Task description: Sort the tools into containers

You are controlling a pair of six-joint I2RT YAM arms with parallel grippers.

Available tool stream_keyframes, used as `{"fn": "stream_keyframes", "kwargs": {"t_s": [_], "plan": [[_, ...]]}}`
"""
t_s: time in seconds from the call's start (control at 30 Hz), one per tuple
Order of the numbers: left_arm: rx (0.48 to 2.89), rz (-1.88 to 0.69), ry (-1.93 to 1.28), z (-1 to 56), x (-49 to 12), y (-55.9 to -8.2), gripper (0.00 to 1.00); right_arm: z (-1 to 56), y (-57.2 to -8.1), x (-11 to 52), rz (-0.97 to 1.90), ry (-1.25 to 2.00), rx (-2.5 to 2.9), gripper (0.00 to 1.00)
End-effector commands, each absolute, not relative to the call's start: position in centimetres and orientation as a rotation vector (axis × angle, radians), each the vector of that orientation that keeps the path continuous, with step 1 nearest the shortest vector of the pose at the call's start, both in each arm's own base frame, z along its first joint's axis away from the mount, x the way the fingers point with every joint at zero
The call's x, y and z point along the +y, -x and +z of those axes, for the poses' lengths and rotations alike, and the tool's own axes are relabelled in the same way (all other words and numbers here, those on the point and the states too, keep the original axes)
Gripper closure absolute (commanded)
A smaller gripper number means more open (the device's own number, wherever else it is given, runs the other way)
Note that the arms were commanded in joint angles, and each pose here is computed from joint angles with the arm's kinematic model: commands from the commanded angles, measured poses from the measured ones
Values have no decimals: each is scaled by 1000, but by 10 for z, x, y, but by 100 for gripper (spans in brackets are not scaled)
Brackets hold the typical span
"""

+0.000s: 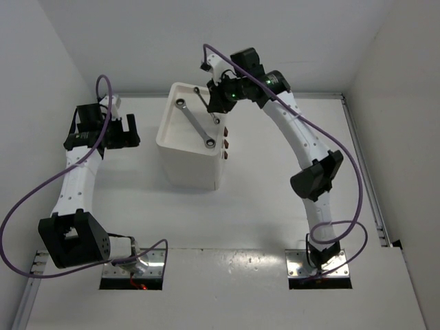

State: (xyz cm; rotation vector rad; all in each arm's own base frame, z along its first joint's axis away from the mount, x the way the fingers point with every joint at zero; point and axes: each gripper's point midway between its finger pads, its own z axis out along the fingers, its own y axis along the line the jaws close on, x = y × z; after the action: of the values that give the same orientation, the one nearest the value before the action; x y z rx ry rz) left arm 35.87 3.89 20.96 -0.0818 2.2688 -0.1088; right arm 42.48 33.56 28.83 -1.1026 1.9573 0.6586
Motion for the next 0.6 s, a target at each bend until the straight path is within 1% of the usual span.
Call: {"fn": "stream_keyframes", "kwargs": {"t_s": [0.0, 0.2, 0.23, 0.3, 0.43, 0.57], "plan": [[2231, -57, 99, 218, 51, -361, 0, 308, -444, 355, 667, 1021, 1871, 100], [2234, -42, 94, 217, 53, -359, 0, 269, -460, 361, 695, 976, 1967, 100], [2243, -44, 95, 213, 52, -357, 0, 271, -461, 361, 695, 974, 1958, 100], [2243, -44, 95, 213, 52, -357, 0, 248, -467, 358, 697, 960, 2019, 100], [2252, -46, 97, 209, 52, -356, 0, 229, -465, 360, 722, 946, 2074, 100], [2252, -46, 97, 209, 52, -356, 0, 224, -468, 355, 717, 938, 2088, 100]]}}
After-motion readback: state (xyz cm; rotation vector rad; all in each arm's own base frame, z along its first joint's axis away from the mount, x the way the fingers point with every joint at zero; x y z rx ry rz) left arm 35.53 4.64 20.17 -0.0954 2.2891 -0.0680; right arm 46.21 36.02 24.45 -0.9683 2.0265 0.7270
